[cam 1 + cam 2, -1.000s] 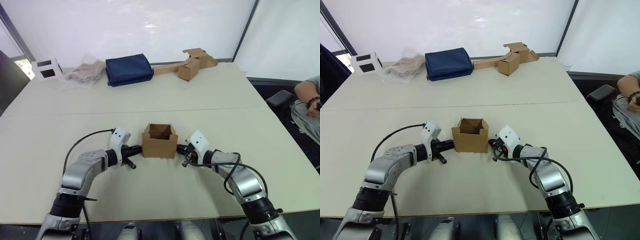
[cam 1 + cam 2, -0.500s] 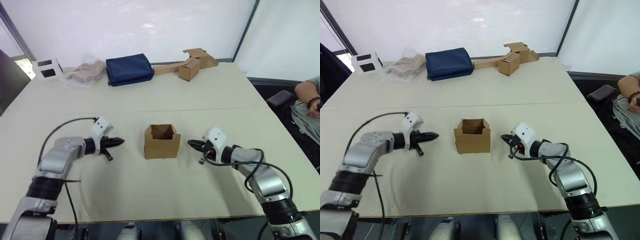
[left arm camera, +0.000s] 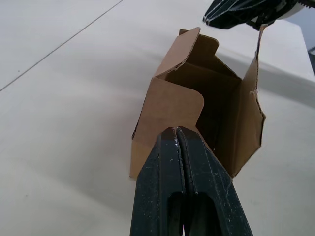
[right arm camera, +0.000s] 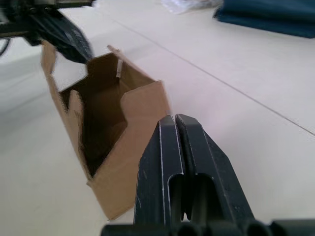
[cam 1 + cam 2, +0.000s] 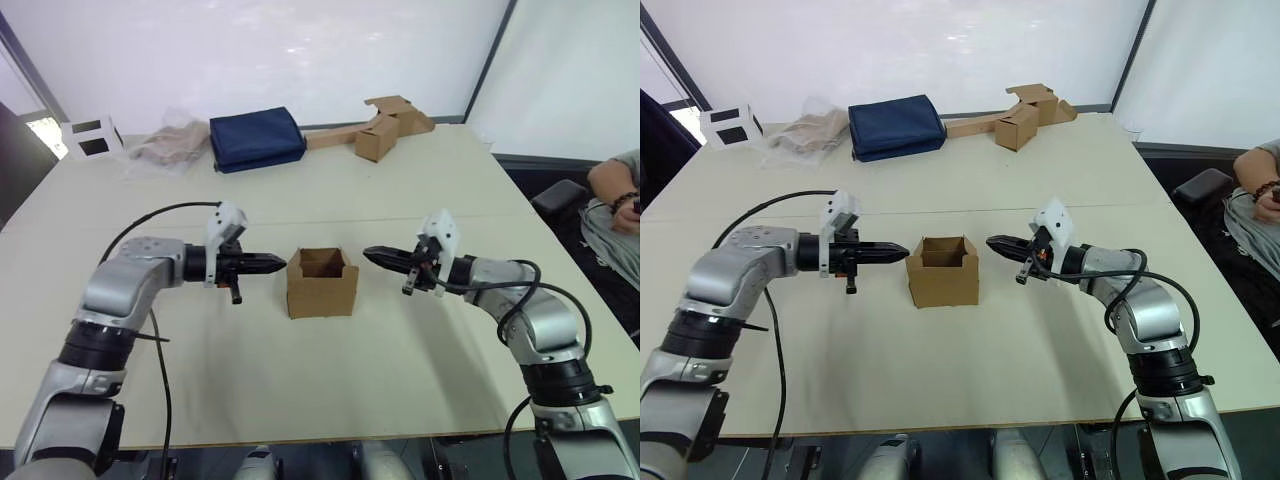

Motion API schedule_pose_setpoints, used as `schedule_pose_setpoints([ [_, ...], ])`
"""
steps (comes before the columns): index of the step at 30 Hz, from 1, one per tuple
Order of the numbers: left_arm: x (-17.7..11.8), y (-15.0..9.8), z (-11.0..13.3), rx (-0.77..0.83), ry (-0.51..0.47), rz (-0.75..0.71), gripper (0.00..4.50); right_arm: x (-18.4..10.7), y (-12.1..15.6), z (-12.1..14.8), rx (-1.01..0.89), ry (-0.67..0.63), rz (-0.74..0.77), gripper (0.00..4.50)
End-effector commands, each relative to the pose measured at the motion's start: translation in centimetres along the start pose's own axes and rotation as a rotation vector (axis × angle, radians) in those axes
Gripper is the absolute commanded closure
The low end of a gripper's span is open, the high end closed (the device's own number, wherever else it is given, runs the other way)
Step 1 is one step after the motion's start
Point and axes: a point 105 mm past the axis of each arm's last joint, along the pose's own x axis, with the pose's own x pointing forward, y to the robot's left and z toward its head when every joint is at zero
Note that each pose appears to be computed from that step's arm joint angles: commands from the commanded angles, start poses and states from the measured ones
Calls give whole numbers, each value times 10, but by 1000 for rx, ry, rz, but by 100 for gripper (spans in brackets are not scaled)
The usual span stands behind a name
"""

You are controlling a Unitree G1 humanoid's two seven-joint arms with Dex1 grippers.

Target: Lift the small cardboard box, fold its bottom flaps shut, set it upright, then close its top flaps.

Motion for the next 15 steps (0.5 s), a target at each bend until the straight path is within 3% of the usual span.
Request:
schedule_pose_setpoints([
  [1, 8, 1, 9, 60, -1, -18, 449, 4, 3, 14, -76, -24, 33, 450],
  [15, 26, 2, -8, 74, 23, -49, 449, 24, 10, -4, -75, 51, 130, 450],
])
